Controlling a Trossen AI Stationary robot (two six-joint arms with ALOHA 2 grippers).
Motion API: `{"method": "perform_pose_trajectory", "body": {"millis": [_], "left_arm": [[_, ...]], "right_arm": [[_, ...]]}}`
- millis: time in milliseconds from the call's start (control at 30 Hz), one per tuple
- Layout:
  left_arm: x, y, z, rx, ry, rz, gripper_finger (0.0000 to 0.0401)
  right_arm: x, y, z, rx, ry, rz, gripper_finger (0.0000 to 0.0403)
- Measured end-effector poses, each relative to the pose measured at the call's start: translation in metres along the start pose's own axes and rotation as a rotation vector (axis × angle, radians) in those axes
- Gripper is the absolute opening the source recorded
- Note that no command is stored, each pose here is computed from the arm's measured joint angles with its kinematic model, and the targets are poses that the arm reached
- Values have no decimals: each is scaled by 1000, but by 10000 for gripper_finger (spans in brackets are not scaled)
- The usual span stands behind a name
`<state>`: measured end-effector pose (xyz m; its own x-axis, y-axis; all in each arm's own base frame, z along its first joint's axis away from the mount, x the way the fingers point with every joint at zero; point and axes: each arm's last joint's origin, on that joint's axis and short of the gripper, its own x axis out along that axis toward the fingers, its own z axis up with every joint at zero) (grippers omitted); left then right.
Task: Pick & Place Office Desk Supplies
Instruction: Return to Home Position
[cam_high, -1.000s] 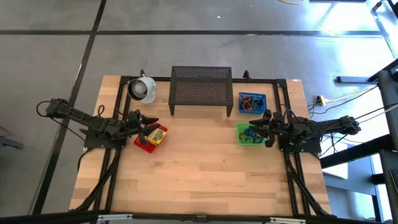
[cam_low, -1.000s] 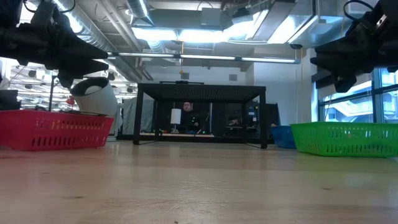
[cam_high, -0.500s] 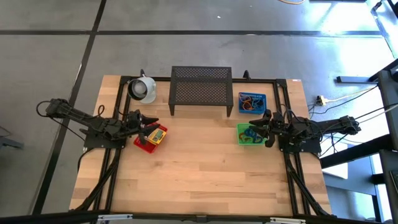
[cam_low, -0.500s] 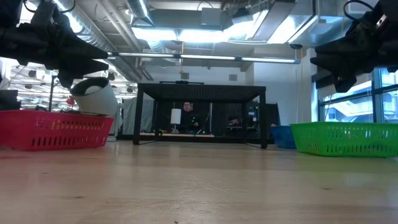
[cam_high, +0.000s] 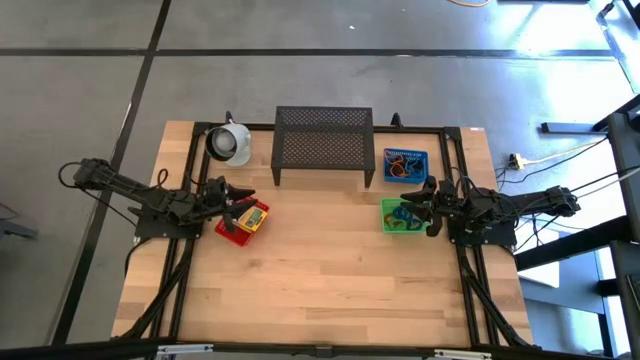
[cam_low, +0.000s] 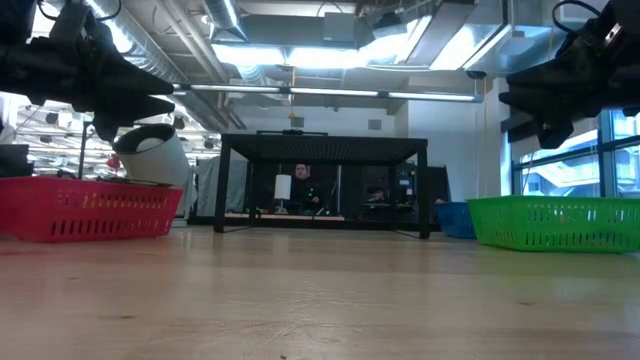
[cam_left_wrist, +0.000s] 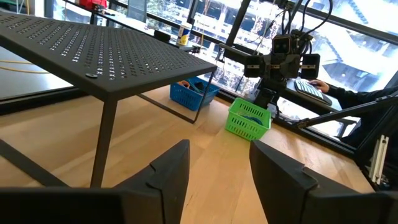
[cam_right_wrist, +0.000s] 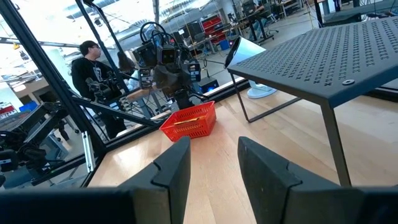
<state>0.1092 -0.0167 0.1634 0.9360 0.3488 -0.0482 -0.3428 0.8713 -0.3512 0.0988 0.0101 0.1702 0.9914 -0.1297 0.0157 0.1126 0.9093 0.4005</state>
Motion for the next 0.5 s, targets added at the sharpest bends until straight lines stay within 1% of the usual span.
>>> {"method": "perform_pose_trajectory", "body": {"millis": [500], "left_arm": [[0,0,0,0,0,0,164]], "right_arm": [[0,0,0,-2,0,0,136]]}}
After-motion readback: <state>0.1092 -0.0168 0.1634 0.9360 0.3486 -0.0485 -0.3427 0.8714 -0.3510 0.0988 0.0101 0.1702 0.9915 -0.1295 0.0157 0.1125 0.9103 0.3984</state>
